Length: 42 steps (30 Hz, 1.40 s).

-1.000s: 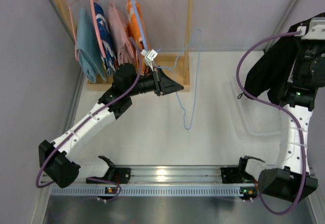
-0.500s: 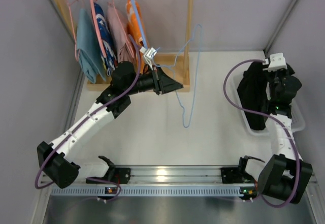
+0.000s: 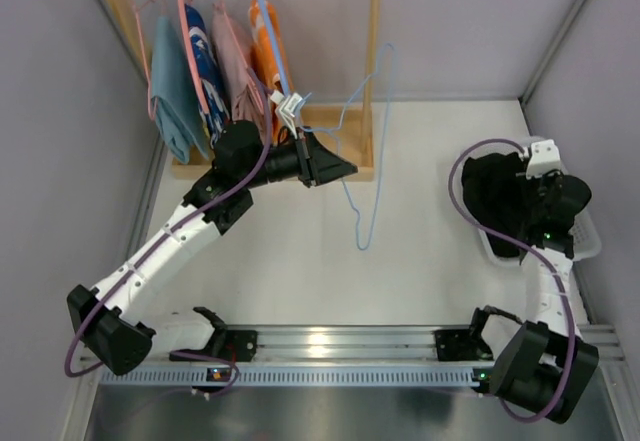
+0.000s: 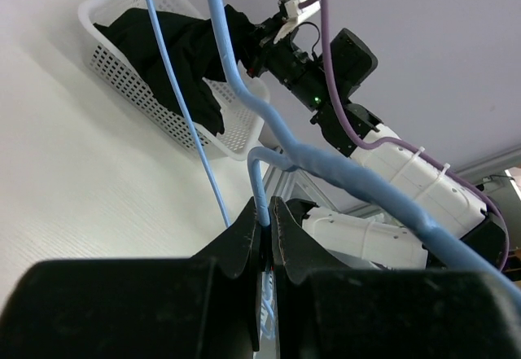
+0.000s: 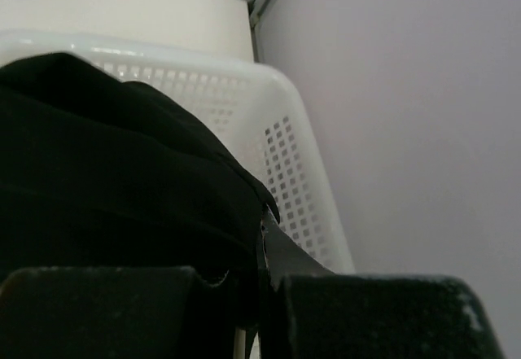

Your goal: Remove the trousers from the hanger

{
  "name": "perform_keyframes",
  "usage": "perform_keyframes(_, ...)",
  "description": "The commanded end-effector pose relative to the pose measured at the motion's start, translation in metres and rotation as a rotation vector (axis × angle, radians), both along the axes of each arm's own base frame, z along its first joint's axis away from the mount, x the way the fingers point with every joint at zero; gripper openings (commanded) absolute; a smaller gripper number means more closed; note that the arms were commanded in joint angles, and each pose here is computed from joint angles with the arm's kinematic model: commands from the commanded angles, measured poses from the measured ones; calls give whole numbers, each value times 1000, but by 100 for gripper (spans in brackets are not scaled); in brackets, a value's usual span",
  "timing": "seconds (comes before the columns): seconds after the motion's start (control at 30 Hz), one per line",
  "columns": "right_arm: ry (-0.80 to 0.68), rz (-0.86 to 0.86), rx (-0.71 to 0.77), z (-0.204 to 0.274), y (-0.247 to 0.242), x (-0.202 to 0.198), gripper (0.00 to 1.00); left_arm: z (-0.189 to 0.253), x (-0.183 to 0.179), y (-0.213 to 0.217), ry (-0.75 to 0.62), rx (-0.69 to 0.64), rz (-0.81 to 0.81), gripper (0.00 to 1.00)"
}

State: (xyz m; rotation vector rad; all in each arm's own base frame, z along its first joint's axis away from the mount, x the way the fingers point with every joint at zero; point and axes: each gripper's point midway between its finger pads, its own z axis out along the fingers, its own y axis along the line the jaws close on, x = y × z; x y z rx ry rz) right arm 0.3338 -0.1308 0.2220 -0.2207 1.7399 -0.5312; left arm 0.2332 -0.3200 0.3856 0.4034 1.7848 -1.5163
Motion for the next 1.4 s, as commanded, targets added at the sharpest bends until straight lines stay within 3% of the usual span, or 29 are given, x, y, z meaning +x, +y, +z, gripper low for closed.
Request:
perform_keyframes(0.0,116,32,61,-28,-3,-7,0,37,-6,8,-112,-51,13,0)
perform_keyframes(0.1,227,53,117,-47,-3,-11,12,36,-4,8,-117,-48,21,0)
perform_keyframes(0.13,229,59,121,-38,-5,-8,28,29,-3,8,-91,-27,25,0)
perform_keyframes(0.2,250,89,164,-35,-2,-9,43,28,1,9,-94,-13,49,0)
perform_keyframes(0.3,201,136,208,6,-2,-13,77,20,7,11,-63,27,80,0)
perform_keyframes(0.4,198,186,260,23,4,-25,87,18,5,11,-29,21,77,0)
perform_keyframes(0.43,180,202,251,39,7,-26,96,16,5,10,-18,20,76,0)
perform_keyframes(0.47,184,244,272,45,19,-31,99,13,5,10,-2,26,76,0)
perform_keyframes(0.8,-14,552,471,175,134,-52,99,5,22,9,74,57,154,0)
perform_keyframes(0.93,-53,706,523,195,201,-59,99,-6,34,11,130,97,227,0)
perform_keyframes(1.0,-34,763,603,197,231,-62,99,-8,38,11,139,106,253,0)
perform_keyframes(1.13,40,905,622,188,291,-70,97,-20,41,8,168,126,266,0)
perform_keyframes(1.37,288,1110,668,143,392,-103,95,-23,44,7,142,157,296,0)
